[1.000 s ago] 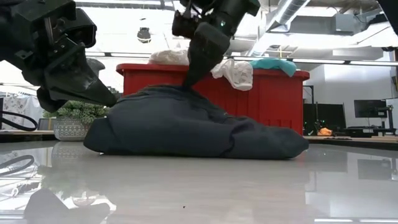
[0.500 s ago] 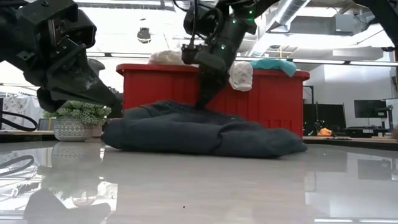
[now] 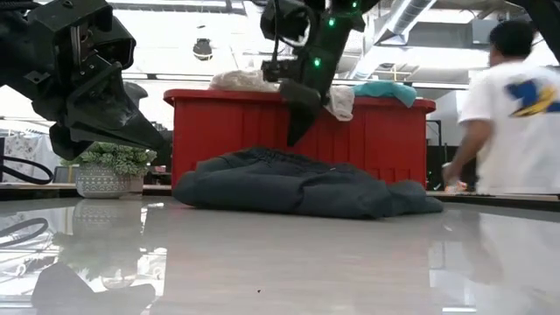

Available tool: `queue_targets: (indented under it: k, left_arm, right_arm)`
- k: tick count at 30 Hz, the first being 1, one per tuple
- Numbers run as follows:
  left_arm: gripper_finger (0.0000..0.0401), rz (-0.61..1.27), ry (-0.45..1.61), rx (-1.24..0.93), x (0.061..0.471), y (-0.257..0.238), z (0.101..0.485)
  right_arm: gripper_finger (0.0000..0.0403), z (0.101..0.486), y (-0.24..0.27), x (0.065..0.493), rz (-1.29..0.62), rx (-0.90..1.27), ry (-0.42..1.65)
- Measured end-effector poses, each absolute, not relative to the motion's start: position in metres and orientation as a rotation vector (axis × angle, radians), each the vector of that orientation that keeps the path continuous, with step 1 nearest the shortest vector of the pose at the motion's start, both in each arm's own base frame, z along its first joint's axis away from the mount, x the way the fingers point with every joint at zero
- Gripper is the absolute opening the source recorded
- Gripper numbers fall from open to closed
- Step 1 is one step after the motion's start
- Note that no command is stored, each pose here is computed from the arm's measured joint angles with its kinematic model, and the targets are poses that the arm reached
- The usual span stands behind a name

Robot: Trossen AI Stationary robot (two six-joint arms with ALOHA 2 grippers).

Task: Fold Laundry from Bin
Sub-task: Fold the black shorts

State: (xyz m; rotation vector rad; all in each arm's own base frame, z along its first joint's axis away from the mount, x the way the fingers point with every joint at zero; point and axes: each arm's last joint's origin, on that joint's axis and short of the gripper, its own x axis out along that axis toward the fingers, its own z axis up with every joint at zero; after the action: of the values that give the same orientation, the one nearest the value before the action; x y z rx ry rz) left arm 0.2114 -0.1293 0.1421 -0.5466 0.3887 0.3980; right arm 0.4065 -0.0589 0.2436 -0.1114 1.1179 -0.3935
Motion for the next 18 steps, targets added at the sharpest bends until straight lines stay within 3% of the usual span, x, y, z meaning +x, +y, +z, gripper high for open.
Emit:
queue_targets:
  k: [9,18]
  left_arm:
    - [0.0000,0.395,0.391,-0.547,0.211,-0.129,0.142]
    - [0.0000,0.343,0.393,-0.590,0.213,-0.132,0.145]
  right_arm:
    - [0.0163,0.266,-0.052,0.406,-0.340,-0.130,1.147]
    - [0.0150,0.318,-0.045,0.397,-0.163,-0.074,1.189]
